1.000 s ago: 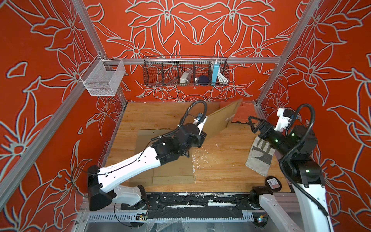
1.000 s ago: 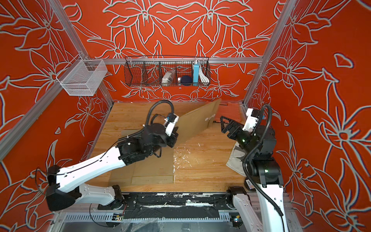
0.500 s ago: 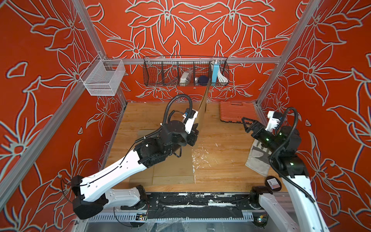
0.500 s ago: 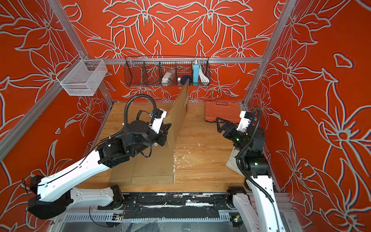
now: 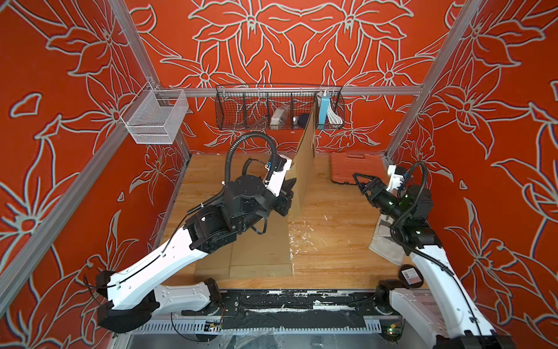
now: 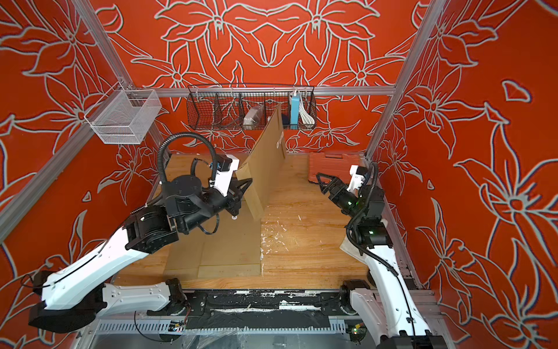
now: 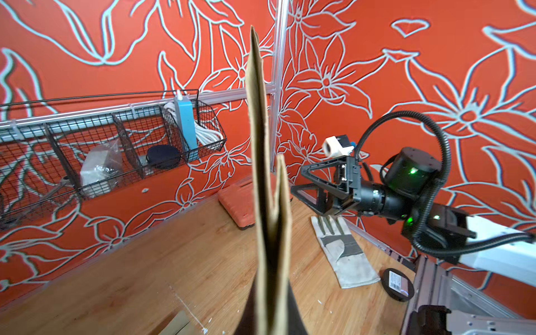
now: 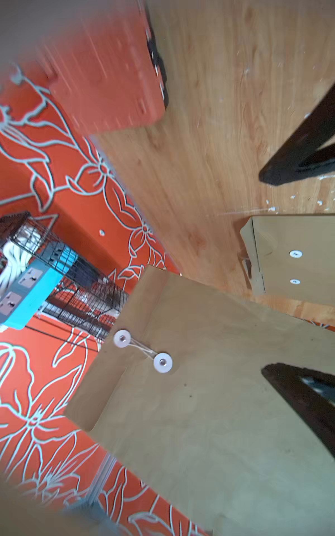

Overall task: Open the file bag
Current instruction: Pick up the file bag from the center of the board.

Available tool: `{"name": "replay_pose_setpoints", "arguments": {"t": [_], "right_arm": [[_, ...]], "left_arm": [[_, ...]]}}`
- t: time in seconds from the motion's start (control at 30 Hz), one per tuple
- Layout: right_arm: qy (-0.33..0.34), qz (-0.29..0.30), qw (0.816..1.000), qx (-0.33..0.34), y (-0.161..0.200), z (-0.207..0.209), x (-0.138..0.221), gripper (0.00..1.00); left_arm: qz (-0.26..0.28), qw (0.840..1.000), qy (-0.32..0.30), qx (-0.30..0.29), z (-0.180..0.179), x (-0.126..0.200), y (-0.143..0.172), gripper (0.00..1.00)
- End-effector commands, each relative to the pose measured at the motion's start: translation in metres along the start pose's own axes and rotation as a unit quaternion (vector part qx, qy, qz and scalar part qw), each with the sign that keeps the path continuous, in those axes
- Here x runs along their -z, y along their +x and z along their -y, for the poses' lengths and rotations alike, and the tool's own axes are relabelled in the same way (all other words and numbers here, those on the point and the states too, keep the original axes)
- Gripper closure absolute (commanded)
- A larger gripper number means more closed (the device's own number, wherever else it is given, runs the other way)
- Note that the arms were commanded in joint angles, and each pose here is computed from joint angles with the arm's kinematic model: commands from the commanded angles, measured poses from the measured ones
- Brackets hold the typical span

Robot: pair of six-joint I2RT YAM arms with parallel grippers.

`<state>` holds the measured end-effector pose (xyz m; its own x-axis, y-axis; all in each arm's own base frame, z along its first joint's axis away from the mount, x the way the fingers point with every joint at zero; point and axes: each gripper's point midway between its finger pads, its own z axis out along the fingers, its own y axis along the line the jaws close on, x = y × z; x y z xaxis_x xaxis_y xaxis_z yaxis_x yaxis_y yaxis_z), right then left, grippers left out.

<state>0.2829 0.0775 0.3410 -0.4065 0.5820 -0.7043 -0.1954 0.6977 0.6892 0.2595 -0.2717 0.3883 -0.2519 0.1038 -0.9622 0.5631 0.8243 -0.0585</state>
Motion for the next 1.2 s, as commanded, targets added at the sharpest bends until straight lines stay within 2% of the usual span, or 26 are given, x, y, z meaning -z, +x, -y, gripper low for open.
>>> {"name": "replay_pose_setpoints", "arguments": {"t": [0.0, 0.23, 0.4, 0.57, 0.73, 1.03, 1.1, 1.17], "right_arm": [[-0.118, 0.010, 0.992, -0.037, -0.008, -0.034, -0.013, 0.02], [-0.188, -0.003, 0.978, -0.094, -0.006, -0.048, -0.034, 0.02], [-0.251, 0.007, 0.961, -0.117, -0.014, -0.070, -0.039, 0.02], [-0.302, 0.023, 0.947, -0.111, -0.032, -0.103, -0.034, 0.02], [-0.324, 0.034, 0.938, -0.118, -0.045, -0.124, -0.034, 0.02], [-0.404, 0.044, 0.903, -0.140, -0.072, -0.177, -0.029, 0.02], [-0.420, 0.050, 0.895, -0.142, -0.080, -0.187, -0.025, 0.04], [-0.438, 0.060, 0.885, -0.143, -0.088, -0.196, -0.018, 0.12]], "left_arm": [[0.040, 0.999, 0.036, 0.001, 0.006, 0.026, -0.033, 1.00], [0.083, 0.994, 0.061, -0.017, 0.011, 0.054, -0.076, 1.00], [0.116, 0.989, 0.093, -0.004, 0.019, 0.072, -0.103, 1.00], [0.159, 0.977, 0.139, 0.029, 0.029, 0.097, -0.131, 1.00], [0.197, 0.963, 0.177, 0.051, 0.035, 0.121, -0.154, 1.00], [0.246, 0.942, 0.219, 0.063, 0.040, 0.156, -0.183, 1.00], [0.251, 0.940, 0.220, 0.067, 0.039, 0.160, -0.184, 1.00], [0.254, 0.941, 0.215, 0.071, 0.036, 0.160, -0.183, 1.00]]}}
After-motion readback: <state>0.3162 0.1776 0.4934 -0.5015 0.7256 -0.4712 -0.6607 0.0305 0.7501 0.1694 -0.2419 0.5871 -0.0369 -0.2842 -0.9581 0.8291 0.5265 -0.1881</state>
